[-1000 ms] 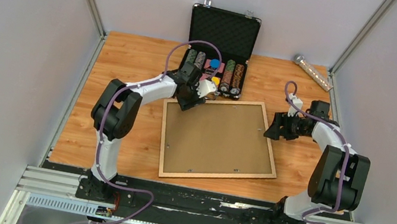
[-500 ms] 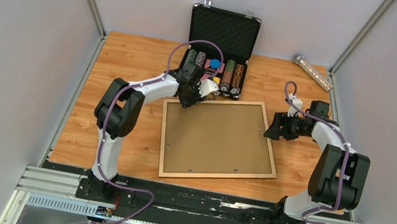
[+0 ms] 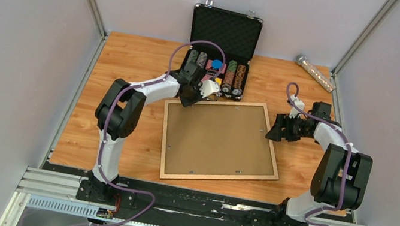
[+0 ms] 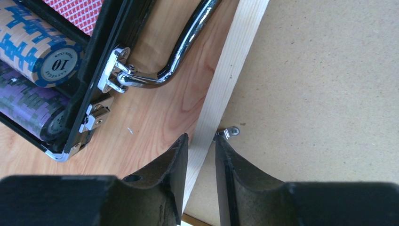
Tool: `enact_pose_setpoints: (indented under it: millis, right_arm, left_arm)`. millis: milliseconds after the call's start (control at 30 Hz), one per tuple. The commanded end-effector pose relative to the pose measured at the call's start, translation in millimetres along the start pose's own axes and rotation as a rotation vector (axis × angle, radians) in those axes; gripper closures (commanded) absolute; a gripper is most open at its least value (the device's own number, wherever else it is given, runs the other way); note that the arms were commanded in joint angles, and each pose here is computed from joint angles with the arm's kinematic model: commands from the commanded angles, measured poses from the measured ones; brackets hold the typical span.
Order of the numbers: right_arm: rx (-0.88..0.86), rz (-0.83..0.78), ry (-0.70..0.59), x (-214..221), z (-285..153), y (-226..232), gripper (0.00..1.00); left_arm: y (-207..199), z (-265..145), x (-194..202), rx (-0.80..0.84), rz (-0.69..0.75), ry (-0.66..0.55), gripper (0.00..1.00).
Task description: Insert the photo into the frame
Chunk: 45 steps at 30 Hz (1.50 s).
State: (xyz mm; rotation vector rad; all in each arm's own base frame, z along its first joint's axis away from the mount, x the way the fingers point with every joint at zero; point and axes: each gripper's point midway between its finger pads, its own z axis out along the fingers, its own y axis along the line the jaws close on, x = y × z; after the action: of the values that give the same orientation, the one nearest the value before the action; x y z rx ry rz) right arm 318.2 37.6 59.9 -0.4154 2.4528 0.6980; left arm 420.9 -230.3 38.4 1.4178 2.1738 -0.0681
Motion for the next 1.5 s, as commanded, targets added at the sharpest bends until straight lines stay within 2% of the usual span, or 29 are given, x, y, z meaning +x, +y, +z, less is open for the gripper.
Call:
enact_pose_setpoints:
  millis: [0, 567, 667, 900, 1033, 1233, 1467]
  right_arm:
    - [0.009, -0.021, -0.036, -12.3, -0.7, -5.9, 0.29]
    - [0.017, -0.013, -0.042, -21.3, 0.8, -12.2, 0.29]
    - [0.02, 0.015, -0.051, -29.9, 1.5, -16.2, 0.29]
    - [0.009, 0.09, -0.058, -46.9, 9.4, -25.8, 0.29]
    - [-0.003, 0.11, -0.056, -51.5, 15.1, -29.7, 0.29]
    - [-0.014, 0.137, -0.047, -53.6, 24.5, -37.3, 0.3]
    - [-0.064, 0.169, -0.044, -56.2, 33.9, -36.4, 0.31]
  left_arm:
    - [7.7, 4.1, -7.8, -0.025, 0.021, -0.047, 0.66]
    - [5.5, -2.3, -14.7, -0.051, -0.023, -0.122, 0.71]
    - [3.8, -3.7, -11.2, -0.049, -0.027, -0.112, 0.68]
    - [5.5, -14.5, -6.6, -0.072, -0.03, -0.098, 0.45]
    - [5.6, -20.5, -6.1, -0.075, -0.025, -0.1, 0.38]
    - [3.2, -16.1, -7.4, -0.057, -0.031, -0.101, 0.37]
    - [5.6, -3.6, -10.2, -0.05, -0.047, -0.094, 0.42]
